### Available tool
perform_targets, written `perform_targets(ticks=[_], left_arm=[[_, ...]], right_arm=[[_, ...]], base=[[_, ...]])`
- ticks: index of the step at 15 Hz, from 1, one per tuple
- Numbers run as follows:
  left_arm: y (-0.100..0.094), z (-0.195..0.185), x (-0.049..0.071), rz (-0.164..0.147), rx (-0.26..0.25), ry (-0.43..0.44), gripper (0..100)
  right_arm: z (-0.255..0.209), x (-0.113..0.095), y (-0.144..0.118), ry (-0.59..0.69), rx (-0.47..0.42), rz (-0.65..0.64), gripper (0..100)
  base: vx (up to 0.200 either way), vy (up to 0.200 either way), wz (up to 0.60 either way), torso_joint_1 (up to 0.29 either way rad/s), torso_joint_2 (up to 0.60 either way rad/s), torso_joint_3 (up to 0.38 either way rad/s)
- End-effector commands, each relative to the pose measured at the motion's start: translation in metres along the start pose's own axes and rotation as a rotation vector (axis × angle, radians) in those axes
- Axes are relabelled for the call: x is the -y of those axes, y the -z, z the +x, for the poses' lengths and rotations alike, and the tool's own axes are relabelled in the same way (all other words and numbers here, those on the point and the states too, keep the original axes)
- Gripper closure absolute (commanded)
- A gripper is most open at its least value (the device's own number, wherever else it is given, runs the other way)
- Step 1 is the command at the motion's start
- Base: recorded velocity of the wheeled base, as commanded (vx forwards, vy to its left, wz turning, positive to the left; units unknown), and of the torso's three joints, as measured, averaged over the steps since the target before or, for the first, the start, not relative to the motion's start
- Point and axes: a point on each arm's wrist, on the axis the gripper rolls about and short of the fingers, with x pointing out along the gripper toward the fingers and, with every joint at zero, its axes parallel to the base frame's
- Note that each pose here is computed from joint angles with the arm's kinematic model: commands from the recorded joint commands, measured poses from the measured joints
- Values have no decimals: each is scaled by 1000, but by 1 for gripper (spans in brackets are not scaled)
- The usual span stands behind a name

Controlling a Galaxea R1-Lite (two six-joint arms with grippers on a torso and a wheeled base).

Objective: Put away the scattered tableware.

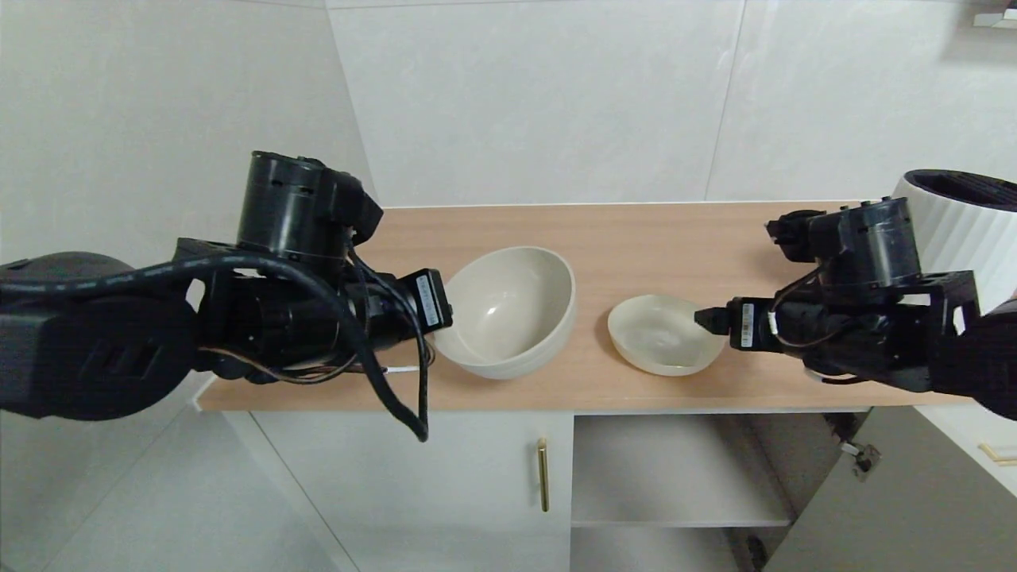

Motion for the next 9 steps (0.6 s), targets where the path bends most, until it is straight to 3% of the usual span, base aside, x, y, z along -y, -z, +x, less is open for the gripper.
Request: perform_targets(ticks=[1, 5, 6, 9], left_arm=[[-2, -19, 0, 4, 12, 44, 100], [-1, -20, 0, 5, 6, 51, 100], [-2, -20, 0, 5, 8, 52, 100], [-2, -21, 0, 5, 9, 52, 100]], right_arm=[[30, -6, 20, 29, -58, -23, 0], [42, -7, 24, 33, -51, 3, 0], [42, -7, 24, 35, -52, 3, 100], [41, -7, 23, 32, -45, 7, 100]], base=[[0, 0, 0, 0, 0, 0], [0, 0, 0, 0, 0, 0], [0, 0, 0, 0, 0, 0], [0, 0, 0, 0, 0, 0]])
